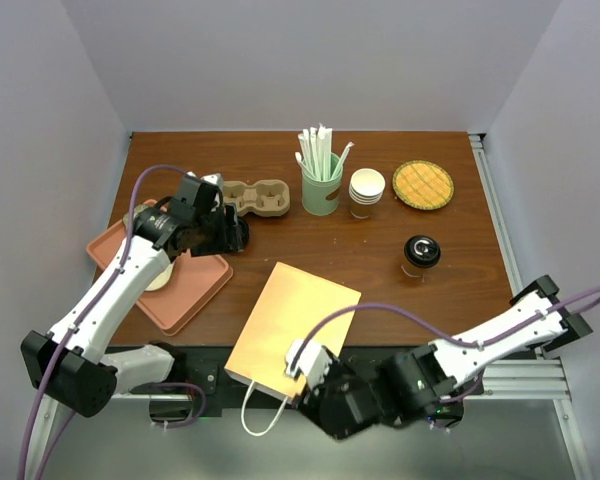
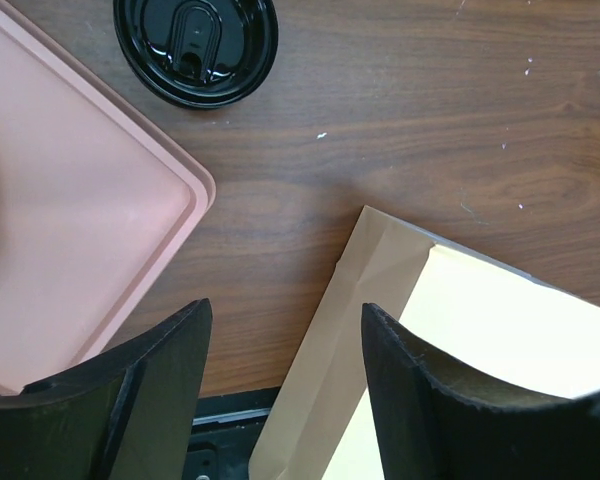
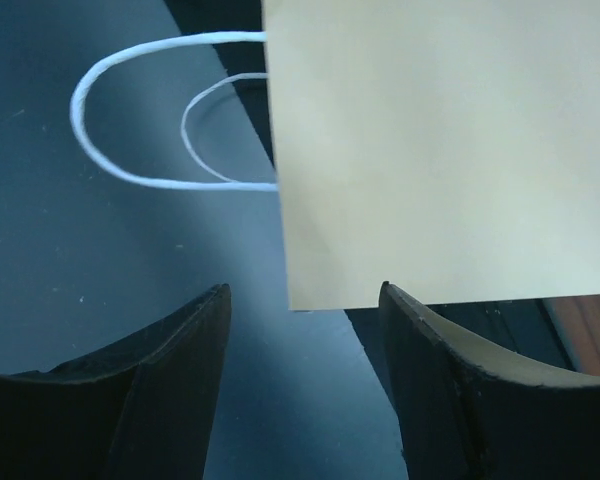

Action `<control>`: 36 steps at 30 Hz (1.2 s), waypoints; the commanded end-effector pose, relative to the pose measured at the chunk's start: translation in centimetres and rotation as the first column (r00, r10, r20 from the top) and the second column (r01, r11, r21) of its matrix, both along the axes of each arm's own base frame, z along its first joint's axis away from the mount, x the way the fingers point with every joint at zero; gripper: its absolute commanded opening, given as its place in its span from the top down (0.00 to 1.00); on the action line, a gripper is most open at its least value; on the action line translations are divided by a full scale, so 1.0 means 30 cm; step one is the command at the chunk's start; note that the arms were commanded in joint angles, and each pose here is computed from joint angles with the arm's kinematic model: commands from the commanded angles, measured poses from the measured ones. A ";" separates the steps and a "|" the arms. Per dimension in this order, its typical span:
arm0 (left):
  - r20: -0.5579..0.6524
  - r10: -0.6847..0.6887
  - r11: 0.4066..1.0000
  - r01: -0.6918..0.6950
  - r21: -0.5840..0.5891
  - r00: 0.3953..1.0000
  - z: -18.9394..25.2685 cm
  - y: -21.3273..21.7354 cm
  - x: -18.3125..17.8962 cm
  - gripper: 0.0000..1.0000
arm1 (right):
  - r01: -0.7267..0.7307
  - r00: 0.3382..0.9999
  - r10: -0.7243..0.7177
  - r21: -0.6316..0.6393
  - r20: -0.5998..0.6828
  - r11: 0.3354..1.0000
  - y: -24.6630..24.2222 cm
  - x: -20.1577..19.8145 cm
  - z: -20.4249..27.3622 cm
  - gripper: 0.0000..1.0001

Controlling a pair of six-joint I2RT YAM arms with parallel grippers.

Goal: Pack the takeout coffee

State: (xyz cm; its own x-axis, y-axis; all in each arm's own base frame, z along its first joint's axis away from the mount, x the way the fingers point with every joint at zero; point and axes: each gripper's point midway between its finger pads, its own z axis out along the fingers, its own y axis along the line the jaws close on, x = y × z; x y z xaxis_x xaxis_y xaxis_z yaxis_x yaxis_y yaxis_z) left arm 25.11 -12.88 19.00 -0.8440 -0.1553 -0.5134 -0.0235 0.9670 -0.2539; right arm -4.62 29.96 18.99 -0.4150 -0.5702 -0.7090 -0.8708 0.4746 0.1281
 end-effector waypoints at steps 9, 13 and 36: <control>0.065 -0.100 0.994 0.102 -0.037 0.993 0.026 -0.018 -0.022 0.33 | 0.051 0.919 -0.060 0.033 0.389 0.998 0.211 -0.179 0.015 0.27; 0.071 -0.104 0.991 0.109 -0.077 0.992 0.014 -0.033 -0.038 0.33 | 0.028 0.910 -0.051 0.062 0.412 0.998 0.278 -0.214 0.029 0.27; 0.082 -0.102 0.993 0.107 -0.056 0.991 -0.011 -0.014 -0.052 0.33 | 0.081 0.905 -0.089 0.035 0.415 0.996 0.451 -0.103 -0.087 0.53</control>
